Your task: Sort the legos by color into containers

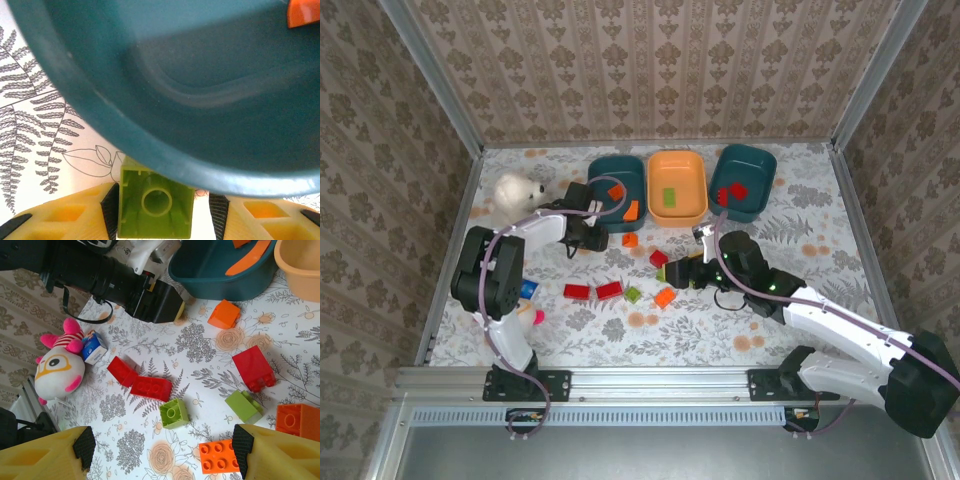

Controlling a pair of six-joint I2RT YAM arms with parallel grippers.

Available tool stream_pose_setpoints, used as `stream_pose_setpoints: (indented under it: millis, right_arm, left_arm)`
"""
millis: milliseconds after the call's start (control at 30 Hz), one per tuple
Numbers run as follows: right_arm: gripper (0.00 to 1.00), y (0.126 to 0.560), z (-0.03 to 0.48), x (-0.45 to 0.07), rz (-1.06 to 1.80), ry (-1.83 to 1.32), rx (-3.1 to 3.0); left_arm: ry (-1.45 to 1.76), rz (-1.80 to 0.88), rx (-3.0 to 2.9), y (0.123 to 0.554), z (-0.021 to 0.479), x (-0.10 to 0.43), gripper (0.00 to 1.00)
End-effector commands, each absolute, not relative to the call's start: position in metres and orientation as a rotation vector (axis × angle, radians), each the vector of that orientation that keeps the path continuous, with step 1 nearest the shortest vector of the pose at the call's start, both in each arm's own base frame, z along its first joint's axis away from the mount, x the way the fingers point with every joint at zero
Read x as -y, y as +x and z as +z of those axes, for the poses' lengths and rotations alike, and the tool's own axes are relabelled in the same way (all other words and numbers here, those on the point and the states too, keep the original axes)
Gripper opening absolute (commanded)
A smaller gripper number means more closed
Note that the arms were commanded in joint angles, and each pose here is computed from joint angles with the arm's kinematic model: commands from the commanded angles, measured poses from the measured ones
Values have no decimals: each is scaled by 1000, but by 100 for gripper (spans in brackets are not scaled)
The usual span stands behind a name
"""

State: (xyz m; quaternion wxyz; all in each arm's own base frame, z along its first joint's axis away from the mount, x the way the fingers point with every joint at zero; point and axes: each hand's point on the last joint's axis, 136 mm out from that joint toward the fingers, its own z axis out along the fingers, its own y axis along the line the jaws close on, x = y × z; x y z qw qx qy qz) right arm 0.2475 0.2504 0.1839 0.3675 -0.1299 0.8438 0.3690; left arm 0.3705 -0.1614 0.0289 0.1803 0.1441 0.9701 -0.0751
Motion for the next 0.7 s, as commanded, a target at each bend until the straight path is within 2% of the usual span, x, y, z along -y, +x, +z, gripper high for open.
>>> stream_pose_setpoints:
  millis: [0, 100, 267, 500, 567, 667]
  right_arm:
    - [76, 253, 191, -251, 932, -312, -2169]
    - [76, 254, 191, -253, 932, -315, -2172]
    - [76, 257, 194, -254, 932, -320, -2166]
    - [76, 268, 229, -229, 800, -263, -2091]
    - [77, 277, 244, -210, 722, -190, -2054]
    - [78, 289, 258, -187, 647, -95, -2012]
  left_arm:
    - [425, -202, -2736, 376, 28, 163, 51]
    - [428, -174, -2741, 374, 26, 161, 46]
    - [415, -115, -2734, 371, 28, 157, 34]
    - [351, -97, -2725, 337, 73, 152, 32]
    - [412, -136, -2697, 319, 99, 170, 32]
    - [427, -276, -2650, 316, 135, 199, 32]
